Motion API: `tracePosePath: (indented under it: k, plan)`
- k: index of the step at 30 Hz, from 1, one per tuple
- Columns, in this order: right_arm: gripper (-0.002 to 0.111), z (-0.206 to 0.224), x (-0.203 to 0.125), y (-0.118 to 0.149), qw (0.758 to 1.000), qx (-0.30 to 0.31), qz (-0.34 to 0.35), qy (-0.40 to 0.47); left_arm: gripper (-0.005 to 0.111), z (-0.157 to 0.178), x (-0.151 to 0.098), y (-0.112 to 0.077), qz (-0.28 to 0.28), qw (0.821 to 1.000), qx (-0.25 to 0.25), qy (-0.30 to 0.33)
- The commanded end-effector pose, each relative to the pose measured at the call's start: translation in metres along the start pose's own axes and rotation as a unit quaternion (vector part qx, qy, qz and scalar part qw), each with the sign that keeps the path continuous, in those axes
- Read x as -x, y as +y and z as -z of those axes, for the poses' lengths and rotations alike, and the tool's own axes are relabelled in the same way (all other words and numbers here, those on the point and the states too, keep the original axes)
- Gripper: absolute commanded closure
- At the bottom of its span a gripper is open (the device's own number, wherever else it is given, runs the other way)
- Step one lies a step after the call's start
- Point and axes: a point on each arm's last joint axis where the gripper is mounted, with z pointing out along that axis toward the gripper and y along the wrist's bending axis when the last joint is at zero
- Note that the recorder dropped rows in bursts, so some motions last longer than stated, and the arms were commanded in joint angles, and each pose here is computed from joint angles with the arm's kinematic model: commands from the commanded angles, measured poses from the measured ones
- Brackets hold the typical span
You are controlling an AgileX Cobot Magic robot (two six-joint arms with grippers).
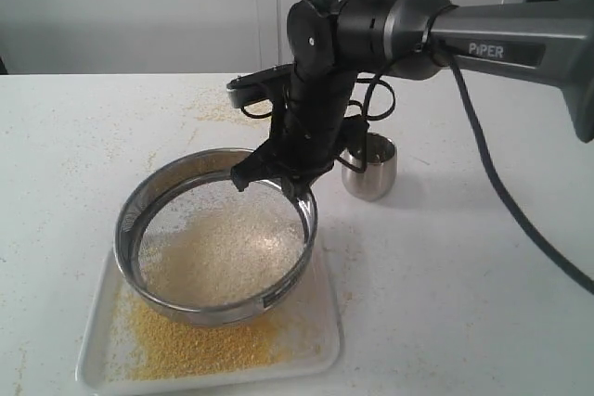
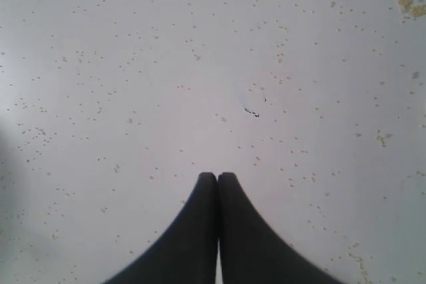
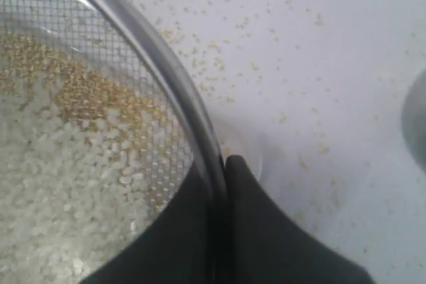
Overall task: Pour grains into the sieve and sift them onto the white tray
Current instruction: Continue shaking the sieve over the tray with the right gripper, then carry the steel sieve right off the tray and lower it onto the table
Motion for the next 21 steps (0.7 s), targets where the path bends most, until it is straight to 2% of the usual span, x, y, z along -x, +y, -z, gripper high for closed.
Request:
tracePosePath:
  k: [1,3,5,10,15,21]
  plan:
    - [0.108,0.010,-0.003,0.025,0.993,0.073,0.091,0.003,0.107,0.001,-0.003,0.001,0.002,1.000,0.003,0.005]
    - [0.108,0.015,-0.001,0.018,0.998,0.052,0.044,-0.004,0.107,0.001,-0.003,0.001,0.002,1.000,0.003,0.005]
    - [0.108,0.020,-0.002,0.013,0.998,0.050,0.028,-0.002,0.107,0.001,-0.003,0.001,0.002,1.000,0.003,0.005]
    - [0.108,0.041,-0.005,0.012,0.998,0.043,0.042,-0.010,0.107,0.001,-0.003,0.001,0.002,1.000,0.003,0.005]
    - [0.108,0.057,-0.016,0.004,0.997,-0.004,0.068,0.029,0.107,0.001,-0.003,0.001,0.002,1.000,0.003,0.005]
    - [0.108,0.080,-0.026,-0.019,0.998,-0.020,0.045,0.026,0.107,0.001,-0.003,0.001,0.002,1.000,0.003,0.005]
